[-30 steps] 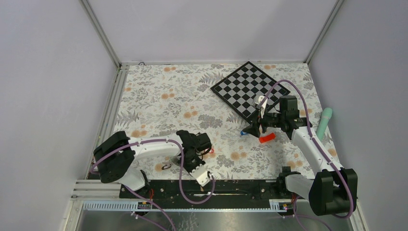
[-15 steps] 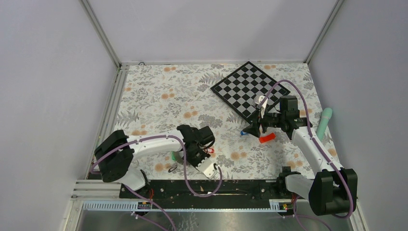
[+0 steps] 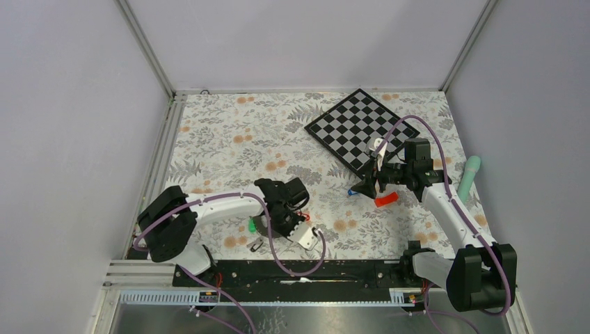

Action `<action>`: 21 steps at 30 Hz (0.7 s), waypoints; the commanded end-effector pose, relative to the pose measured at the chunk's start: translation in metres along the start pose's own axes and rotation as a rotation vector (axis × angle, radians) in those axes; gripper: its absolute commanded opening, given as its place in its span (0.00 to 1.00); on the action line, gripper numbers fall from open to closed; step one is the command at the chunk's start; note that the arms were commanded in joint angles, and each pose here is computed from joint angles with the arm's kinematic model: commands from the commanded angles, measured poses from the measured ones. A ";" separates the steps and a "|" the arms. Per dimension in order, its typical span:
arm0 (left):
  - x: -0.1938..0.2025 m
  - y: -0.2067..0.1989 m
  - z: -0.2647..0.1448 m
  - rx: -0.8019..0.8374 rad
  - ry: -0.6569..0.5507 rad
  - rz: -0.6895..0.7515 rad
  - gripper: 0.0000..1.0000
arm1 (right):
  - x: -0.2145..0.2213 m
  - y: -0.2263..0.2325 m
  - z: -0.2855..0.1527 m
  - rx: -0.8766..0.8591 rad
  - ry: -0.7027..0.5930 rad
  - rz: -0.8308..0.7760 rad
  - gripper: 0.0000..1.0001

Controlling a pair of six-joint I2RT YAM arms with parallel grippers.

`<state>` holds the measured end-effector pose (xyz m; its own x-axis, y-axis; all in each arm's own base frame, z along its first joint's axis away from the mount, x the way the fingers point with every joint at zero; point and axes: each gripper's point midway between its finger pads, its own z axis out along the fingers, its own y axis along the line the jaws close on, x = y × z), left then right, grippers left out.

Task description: Put the keys on the keyring

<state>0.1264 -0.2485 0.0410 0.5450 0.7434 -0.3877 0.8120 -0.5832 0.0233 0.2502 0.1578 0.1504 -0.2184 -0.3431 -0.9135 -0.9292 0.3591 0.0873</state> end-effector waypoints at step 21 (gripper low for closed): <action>0.005 -0.020 0.007 0.047 0.004 0.018 0.19 | -0.005 0.000 -0.001 -0.009 -0.028 -0.011 0.71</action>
<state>0.1129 -0.2320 0.0261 0.5412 0.7558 -0.3687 0.8051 -0.5923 -0.0324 0.2508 0.1568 0.1504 -0.2197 -0.3423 -0.9135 -0.9278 0.3627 0.0873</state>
